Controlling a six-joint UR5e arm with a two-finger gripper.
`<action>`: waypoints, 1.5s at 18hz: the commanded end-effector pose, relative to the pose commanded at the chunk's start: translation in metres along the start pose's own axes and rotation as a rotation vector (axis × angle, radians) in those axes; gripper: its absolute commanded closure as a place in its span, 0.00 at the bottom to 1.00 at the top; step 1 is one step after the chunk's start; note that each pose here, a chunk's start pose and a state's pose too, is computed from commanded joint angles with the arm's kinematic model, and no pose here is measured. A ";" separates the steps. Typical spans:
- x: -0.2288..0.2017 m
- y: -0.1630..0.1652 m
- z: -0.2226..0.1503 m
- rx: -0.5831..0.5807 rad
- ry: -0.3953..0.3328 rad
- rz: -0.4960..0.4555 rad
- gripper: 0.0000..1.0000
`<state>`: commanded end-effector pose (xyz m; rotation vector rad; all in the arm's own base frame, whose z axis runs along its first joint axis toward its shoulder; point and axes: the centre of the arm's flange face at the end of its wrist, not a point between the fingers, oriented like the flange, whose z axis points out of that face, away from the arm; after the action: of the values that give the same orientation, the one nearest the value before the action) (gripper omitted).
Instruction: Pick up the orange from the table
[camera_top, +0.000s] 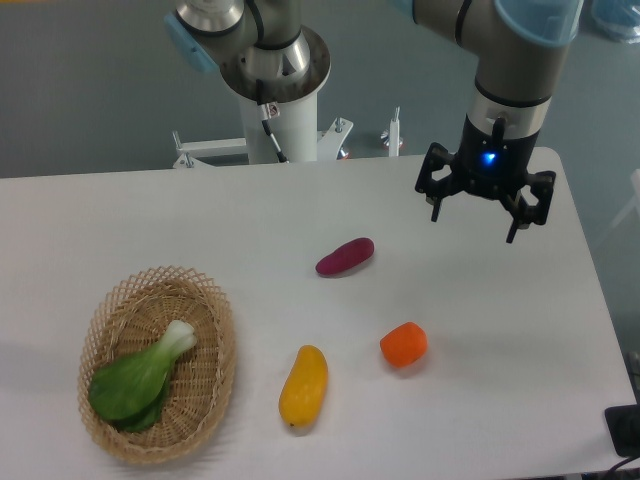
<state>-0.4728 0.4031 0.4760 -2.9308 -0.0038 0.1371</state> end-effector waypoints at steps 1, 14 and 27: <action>0.001 0.001 0.002 -0.001 0.003 0.003 0.00; 0.009 -0.015 0.038 -0.011 0.017 0.092 0.00; 0.039 -0.026 0.175 -0.124 -0.003 0.412 0.00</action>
<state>-0.4498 0.4649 0.3074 -3.0114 0.6135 0.2091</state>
